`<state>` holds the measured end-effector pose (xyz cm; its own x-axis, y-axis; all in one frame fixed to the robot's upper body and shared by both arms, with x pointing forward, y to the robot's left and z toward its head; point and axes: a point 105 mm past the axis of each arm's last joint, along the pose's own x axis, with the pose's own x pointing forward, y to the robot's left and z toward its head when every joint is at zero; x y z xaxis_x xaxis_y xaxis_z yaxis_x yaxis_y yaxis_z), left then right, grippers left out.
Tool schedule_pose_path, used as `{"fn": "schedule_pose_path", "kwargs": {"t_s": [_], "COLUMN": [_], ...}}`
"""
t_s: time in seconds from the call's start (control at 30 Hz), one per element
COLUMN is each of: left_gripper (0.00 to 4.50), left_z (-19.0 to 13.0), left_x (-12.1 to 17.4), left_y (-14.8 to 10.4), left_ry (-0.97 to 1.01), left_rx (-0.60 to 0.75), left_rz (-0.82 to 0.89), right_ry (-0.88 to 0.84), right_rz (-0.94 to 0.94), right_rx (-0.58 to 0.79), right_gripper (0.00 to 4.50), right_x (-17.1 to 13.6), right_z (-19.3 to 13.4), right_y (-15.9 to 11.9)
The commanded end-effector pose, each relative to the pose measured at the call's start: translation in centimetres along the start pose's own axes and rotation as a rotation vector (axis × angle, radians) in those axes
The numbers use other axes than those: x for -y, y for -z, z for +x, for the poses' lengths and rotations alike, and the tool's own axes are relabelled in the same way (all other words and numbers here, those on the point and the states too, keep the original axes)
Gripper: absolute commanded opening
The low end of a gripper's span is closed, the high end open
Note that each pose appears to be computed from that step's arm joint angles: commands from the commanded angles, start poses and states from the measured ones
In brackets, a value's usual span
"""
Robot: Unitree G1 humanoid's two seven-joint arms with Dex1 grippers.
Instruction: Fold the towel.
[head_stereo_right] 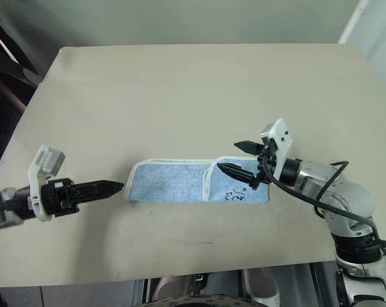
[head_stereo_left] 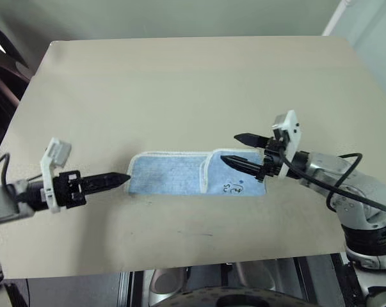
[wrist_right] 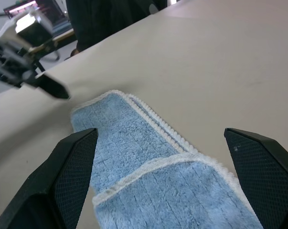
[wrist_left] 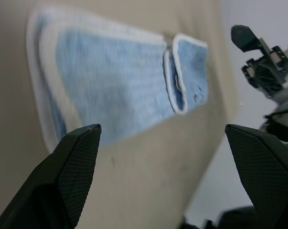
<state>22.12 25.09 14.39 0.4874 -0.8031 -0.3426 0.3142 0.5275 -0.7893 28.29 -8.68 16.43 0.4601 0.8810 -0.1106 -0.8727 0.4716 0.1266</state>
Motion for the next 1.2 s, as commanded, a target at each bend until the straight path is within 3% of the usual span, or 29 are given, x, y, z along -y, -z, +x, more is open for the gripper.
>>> {"fn": "schedule_pose_path", "kwargs": {"t_s": [0.03,0.2,0.43,0.57,0.83,1.2], "left_gripper": [4.5,4.5,4.5,4.5,4.5,4.5], "left_z": [-1.0,-1.4,0.9,2.4,4.0,3.9], "left_x": [0.4,0.0,-1.9,-2.3,-3.3,-3.8], "left_y": [0.7,1.6,1.3,2.0,0.3,-0.7], "left_ry": [0.009,0.003,-0.018,-0.046,-0.062,-0.09], "left_rx": [0.01,0.026,0.14,0.106,0.186,0.228], "left_rz": [-0.055,-0.147,-0.274,-0.31,-0.349,-0.362], "right_ry": [0.009,0.032,0.068,0.098,0.147,0.187], "right_rz": [-0.029,-0.033,-0.015,-0.007,-0.005,0.002], "right_rx": [0.015,0.015,0.034,0.029,0.035,0.037], "right_gripper": [4.48,4.48,4.48,4.48,4.48,4.48], "right_x": [0.1,0.6,0.6,0.7,1.1,1.5], "right_z": [0.5,1.0,0.5,0.1,-0.3,-0.6], "right_y": [-0.4,-0.2,-0.2,0.0,-0.2,-0.2]}}
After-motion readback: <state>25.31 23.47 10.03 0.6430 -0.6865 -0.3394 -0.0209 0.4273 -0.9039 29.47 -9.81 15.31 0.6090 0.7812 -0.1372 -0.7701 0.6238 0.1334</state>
